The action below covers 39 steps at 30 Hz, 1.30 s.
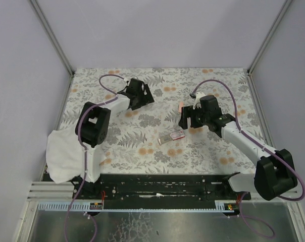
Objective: Load the staples into the stapler
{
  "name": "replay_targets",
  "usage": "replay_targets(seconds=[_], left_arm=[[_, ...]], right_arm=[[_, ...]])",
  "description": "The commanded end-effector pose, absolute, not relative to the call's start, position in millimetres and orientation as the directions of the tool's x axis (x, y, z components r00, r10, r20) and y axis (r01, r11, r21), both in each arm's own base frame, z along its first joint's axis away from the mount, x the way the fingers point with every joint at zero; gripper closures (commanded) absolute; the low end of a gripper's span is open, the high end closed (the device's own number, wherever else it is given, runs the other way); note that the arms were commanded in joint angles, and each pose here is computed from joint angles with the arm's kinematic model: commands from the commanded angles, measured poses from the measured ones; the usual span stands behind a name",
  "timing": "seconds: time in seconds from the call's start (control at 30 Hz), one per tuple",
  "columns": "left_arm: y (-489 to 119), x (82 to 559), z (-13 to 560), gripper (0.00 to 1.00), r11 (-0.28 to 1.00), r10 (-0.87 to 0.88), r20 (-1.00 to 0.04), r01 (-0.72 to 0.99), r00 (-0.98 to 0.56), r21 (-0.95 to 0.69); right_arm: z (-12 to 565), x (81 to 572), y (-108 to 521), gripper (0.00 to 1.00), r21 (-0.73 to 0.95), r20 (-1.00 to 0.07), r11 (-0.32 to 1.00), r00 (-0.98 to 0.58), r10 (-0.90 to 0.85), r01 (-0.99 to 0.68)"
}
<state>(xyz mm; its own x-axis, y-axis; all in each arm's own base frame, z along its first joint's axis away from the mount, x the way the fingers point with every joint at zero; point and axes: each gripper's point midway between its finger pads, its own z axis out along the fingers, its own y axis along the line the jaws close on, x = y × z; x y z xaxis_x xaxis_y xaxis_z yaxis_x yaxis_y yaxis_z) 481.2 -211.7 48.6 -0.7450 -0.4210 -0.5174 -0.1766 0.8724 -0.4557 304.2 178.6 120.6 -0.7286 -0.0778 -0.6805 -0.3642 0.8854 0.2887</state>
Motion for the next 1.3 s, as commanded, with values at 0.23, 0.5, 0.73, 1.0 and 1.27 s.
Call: replay_targets(seconds=[0.23, 0.5, 0.73, 1.0, 1.27], left_arm=[[-207, 526, 13, 0.16, 0.884, -0.439, -0.507, -0.256, -0.742, -0.39], [-203, 532, -12, 0.29, 0.911, -0.392, -0.501, -0.251, -0.771, -0.327], [-199, 525, -28, 0.51, 0.947, -0.302, -0.493, -0.199, -0.816, -0.252], [-193, 512, -17, 0.9, 0.981, -0.157, -0.531, -0.068, -0.833, -0.183], [-194, 455, 20, 1.0, 0.951, -0.186, -0.578, 0.002, -0.795, -0.309]], right_arm=[[138, 310, 178, 0.11, 0.294, -0.722, 0.877, -0.69, -0.057, -0.381], [136, 310, 178, 0.12, 0.302, -0.719, 0.875, -0.693, -0.052, -0.379], [135, 311, 177, 0.12, 0.304, -0.718, 0.877, -0.694, -0.047, -0.373], [135, 311, 176, 0.12, 0.313, -0.718, 0.876, -0.695, -0.034, -0.367], [133, 308, 186, 0.12, 0.356, -0.704, 0.848, -0.709, -0.032, -0.392]])
